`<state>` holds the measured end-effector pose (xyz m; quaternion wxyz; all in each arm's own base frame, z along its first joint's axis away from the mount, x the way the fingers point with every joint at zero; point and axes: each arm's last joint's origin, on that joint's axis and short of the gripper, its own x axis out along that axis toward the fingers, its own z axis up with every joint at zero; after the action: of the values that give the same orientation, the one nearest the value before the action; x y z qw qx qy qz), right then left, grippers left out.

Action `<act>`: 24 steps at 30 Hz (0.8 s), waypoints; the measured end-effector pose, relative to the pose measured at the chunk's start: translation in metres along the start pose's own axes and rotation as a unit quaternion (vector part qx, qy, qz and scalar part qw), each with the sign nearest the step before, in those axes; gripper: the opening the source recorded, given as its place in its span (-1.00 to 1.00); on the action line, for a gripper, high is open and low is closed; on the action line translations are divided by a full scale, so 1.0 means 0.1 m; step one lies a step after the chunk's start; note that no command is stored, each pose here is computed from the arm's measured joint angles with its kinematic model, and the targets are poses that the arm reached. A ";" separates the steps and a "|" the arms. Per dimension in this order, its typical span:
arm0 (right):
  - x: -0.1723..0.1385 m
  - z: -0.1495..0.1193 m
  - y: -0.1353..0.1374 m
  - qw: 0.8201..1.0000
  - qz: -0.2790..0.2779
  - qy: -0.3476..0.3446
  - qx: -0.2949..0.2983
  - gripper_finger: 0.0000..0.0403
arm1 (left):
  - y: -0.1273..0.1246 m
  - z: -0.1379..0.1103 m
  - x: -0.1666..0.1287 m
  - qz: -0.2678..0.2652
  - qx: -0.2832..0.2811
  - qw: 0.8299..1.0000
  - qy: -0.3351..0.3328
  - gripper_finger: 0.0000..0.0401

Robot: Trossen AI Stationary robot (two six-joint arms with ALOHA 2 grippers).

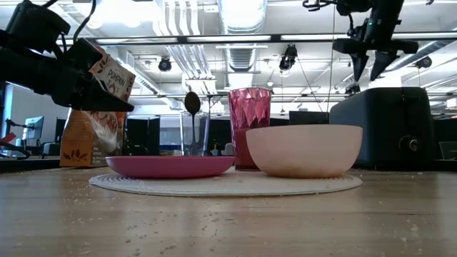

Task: Arrange a breakfast setting
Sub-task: Put the toasted bagel on the pink plate from the toaster

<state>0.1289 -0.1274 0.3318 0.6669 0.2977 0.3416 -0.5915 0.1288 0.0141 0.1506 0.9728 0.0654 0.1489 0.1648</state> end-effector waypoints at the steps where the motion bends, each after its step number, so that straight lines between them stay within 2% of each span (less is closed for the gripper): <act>1: 0.03 0.03 0.00 1.000 0.006 0.002 -0.002 -0.07 | 0.00 0.00 0.00 0.000 0.000 1.000 0.000 -0.62; 4: 0.12 0.11 0.01 1.000 0.011 0.000 0.003 -0.07 | 0.00 0.00 0.00 0.000 0.000 1.000 0.000 -0.62; 11: 0.31 0.20 0.02 1.000 -0.021 0.008 -0.005 -0.07 | 0.00 0.00 0.00 0.000 0.000 1.000 0.001 -0.62; 21: 0.31 0.22 0.03 1.000 -0.020 -0.003 0.021 -0.07 | 0.00 -0.01 0.00 0.000 0.013 1.000 0.003 -0.62; 24: 0.36 0.23 0.05 0.999 -0.037 -0.003 0.025 -0.07 | 0.00 -0.01 0.00 0.000 0.013 1.000 0.004 -0.62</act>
<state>0.1385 -0.1662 0.3161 0.6379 0.2992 0.3357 -0.6252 0.1286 0.0141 0.1500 0.9713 0.0776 0.1544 0.1634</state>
